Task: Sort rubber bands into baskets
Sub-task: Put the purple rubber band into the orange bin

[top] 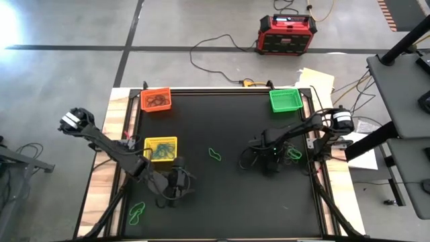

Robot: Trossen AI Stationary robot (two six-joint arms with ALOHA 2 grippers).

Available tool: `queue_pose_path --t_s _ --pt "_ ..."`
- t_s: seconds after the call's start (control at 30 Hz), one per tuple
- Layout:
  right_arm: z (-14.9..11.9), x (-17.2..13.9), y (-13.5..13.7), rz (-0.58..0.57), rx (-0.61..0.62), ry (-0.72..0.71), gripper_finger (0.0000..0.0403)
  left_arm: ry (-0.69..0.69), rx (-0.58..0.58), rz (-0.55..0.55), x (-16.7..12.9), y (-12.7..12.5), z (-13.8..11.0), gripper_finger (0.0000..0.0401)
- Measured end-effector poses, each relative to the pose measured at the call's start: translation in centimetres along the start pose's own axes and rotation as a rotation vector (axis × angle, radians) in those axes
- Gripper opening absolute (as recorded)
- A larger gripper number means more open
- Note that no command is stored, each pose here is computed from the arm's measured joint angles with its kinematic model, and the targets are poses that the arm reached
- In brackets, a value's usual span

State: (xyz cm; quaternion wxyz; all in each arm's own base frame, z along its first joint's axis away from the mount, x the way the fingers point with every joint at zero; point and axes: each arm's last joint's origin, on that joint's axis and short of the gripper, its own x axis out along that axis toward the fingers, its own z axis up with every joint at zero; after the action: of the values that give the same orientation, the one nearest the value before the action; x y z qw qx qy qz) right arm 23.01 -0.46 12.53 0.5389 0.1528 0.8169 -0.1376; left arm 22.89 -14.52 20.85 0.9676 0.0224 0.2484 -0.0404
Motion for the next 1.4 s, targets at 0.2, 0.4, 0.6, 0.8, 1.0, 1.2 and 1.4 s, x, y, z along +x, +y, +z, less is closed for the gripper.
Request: queue_pose_path --t_s 0.2,0.4,0.6,0.8,1.0,1.2,1.4 --pt "-0.3 0.9 -0.2 -0.005 -0.035 0.007 0.0048 -0.009 -0.04 -0.021 0.4 -1.5 -0.7 0.0207" --pt "-0.2 0.5 -0.2 -0.02 -0.053 -0.006 0.001 0.034 -0.06 -0.014 1.6 -2.2 -1.9 0.0207" --pt "0.4 -2.1 0.7 -0.002 -0.078 -0.133 0.0008 0.05 -0.052 0.0 2.0 -2.3 -2.4 0.0207" --pt "0.9 -5.7 2.6 0.054 -0.117 -0.305 0.0008 0.012 -0.013 0.045 1.4 -2.5 -2.0 0.0208" --pt "1.6 -9.1 6.6 0.151 -0.227 -0.552 0.0009 -0.005 0.001 0.031 0.4 -2.9 -1.8 0.0208" --pt "1.9 -12.0 11.8 0.309 -0.375 -0.859 0.0009 -0.008 0.006 0.079 0.0 -3.0 -2.0 0.0208" --pt "2.2 -12.8 16.1 0.442 -0.474 -1.12 0.0009 -0.015 -0.009 0.076 0.1 -3.1 -1.9 0.0208"
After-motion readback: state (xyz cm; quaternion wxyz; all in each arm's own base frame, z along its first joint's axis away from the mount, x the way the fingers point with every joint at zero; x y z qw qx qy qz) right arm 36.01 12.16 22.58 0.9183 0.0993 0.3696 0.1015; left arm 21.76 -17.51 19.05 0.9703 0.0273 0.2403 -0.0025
